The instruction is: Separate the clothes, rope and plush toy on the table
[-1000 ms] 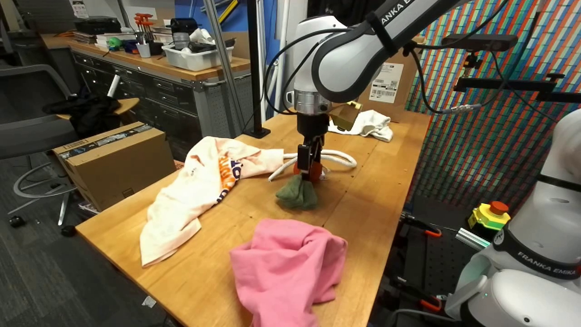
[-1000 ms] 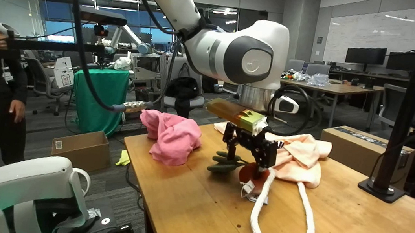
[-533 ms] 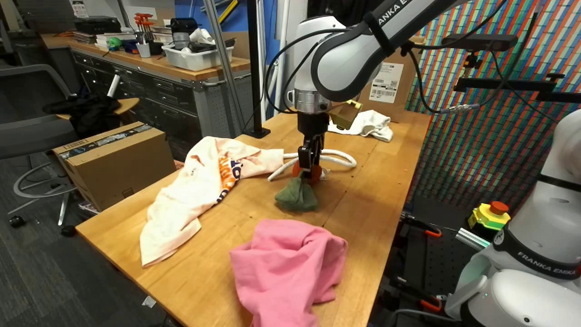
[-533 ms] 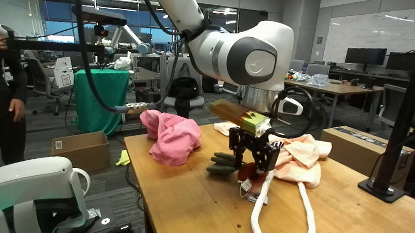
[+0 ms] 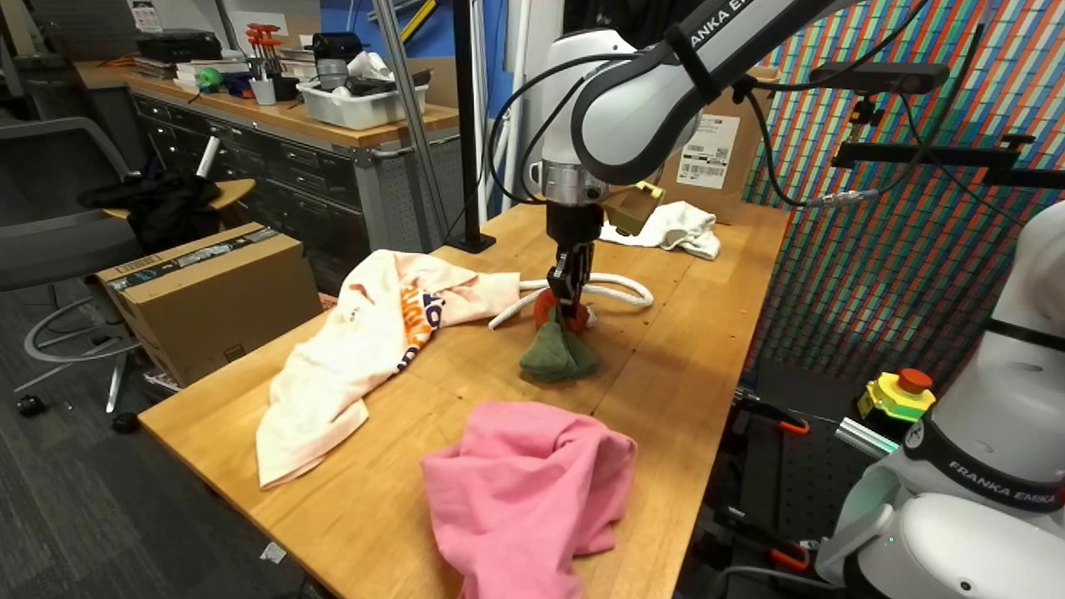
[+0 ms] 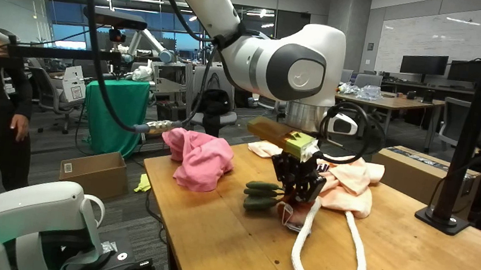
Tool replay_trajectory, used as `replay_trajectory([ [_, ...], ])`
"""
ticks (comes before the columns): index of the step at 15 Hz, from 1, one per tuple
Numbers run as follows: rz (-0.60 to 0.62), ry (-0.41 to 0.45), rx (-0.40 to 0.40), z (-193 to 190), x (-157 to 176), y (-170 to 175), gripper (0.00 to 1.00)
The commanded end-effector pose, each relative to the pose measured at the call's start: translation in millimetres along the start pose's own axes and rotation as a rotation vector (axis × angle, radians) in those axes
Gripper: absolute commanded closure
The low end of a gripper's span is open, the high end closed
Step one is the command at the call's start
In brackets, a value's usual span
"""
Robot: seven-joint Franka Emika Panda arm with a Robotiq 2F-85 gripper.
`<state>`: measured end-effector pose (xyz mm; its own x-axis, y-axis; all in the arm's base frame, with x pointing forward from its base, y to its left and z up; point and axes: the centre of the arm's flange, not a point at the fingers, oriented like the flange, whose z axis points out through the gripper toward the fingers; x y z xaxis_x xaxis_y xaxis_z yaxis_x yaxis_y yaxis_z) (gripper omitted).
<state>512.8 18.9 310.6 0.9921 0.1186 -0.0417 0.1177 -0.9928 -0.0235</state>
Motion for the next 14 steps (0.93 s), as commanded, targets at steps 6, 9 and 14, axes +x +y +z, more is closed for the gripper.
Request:
replay_trajectory([
  [6,0.034,0.087,-0.031,-28.2,-3.4,10.9,0.92],
  [9,0.059,0.158,-0.044,-47.1,-14.6,19.1,0.92],
  [14,0.125,0.282,-0.052,-82.9,-37.2,38.5,0.92],
])
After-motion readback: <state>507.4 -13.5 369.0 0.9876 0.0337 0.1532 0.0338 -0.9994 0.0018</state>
